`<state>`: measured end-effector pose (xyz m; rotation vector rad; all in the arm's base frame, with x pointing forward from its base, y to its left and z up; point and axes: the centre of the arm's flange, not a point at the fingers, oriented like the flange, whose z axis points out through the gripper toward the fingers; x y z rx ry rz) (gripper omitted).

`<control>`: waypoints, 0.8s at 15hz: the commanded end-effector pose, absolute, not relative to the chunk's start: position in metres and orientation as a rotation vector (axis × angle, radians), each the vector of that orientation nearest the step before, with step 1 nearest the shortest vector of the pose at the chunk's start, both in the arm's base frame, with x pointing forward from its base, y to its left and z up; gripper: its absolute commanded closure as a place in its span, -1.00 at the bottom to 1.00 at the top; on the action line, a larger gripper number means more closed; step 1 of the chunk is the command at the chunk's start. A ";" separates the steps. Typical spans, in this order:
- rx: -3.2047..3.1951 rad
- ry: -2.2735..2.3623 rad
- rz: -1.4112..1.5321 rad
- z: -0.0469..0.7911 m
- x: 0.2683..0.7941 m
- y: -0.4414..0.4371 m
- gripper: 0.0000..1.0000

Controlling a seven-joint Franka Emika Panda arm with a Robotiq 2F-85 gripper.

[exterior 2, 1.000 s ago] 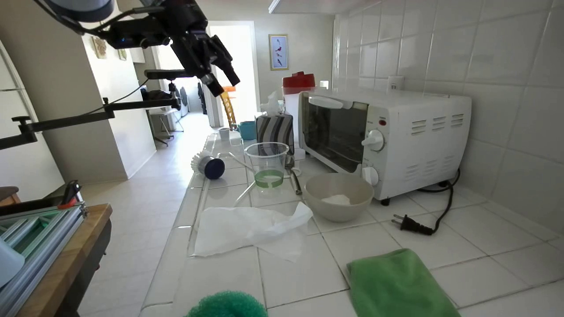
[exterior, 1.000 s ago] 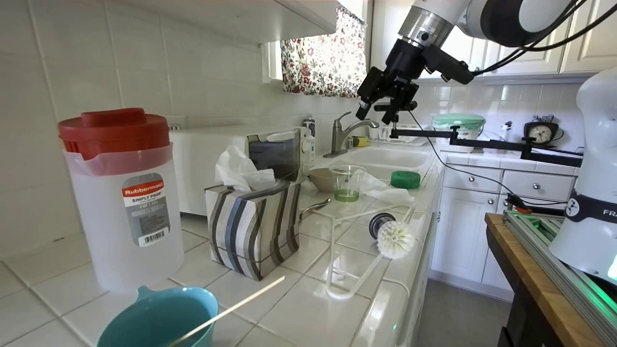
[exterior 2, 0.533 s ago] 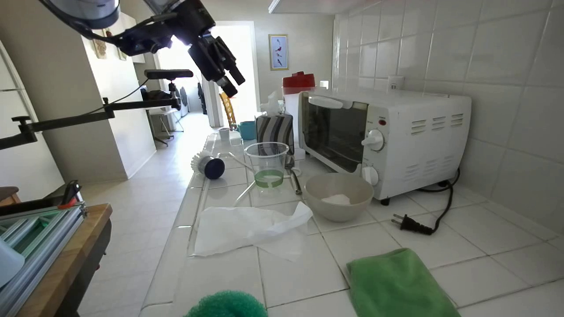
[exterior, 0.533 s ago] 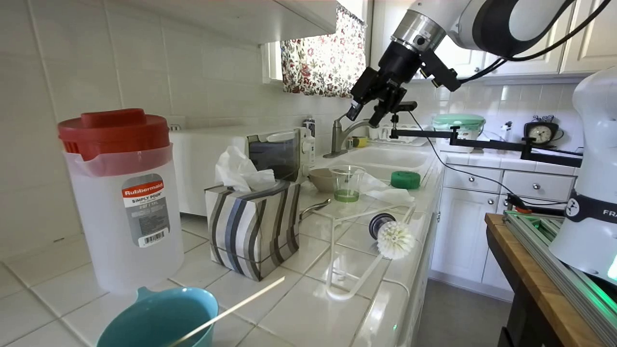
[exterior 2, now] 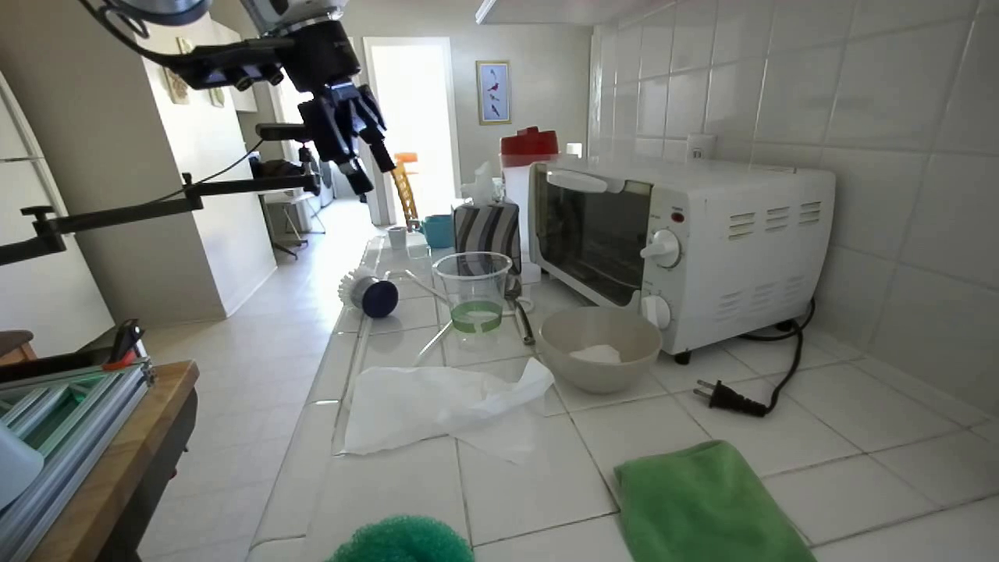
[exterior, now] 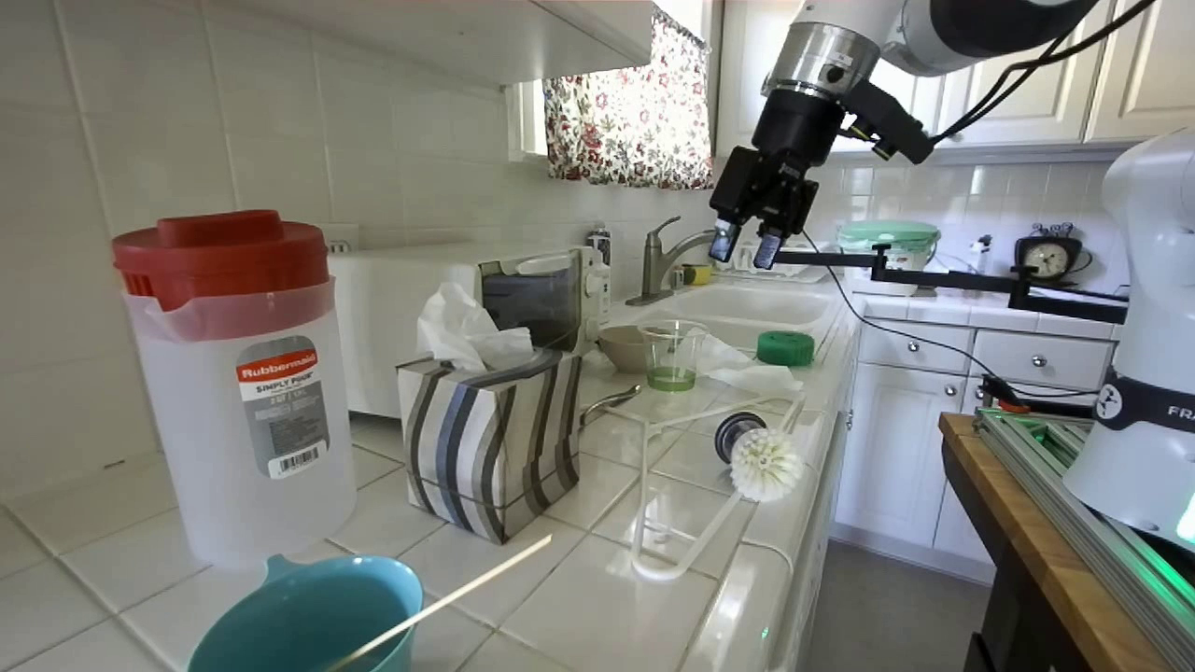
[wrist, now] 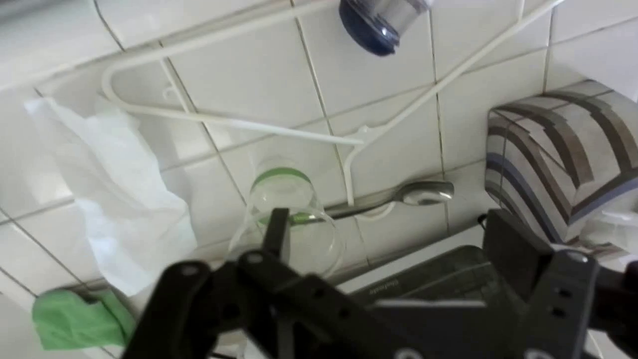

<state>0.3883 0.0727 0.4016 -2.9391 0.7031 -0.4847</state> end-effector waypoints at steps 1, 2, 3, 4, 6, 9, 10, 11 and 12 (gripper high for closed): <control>-2.997 0.720 -0.270 0.414 0.378 0.059 -1.00; -3.024 0.724 -0.228 0.414 0.374 0.055 -1.00; -3.052 0.715 -0.193 0.415 0.370 0.052 -1.00; -3.078 0.694 -0.167 0.416 0.367 0.047 -1.00; -3.141 0.640 -0.150 0.416 0.364 0.041 -1.00; -3.226 0.522 -0.179 0.412 0.364 0.033 -1.00; -3.244 0.473 -0.206 0.411 0.366 0.030 -1.00; -3.255 0.434 -0.224 0.410 0.367 0.026 -1.00; -3.254 0.393 -0.255 0.410 0.369 0.023 -1.00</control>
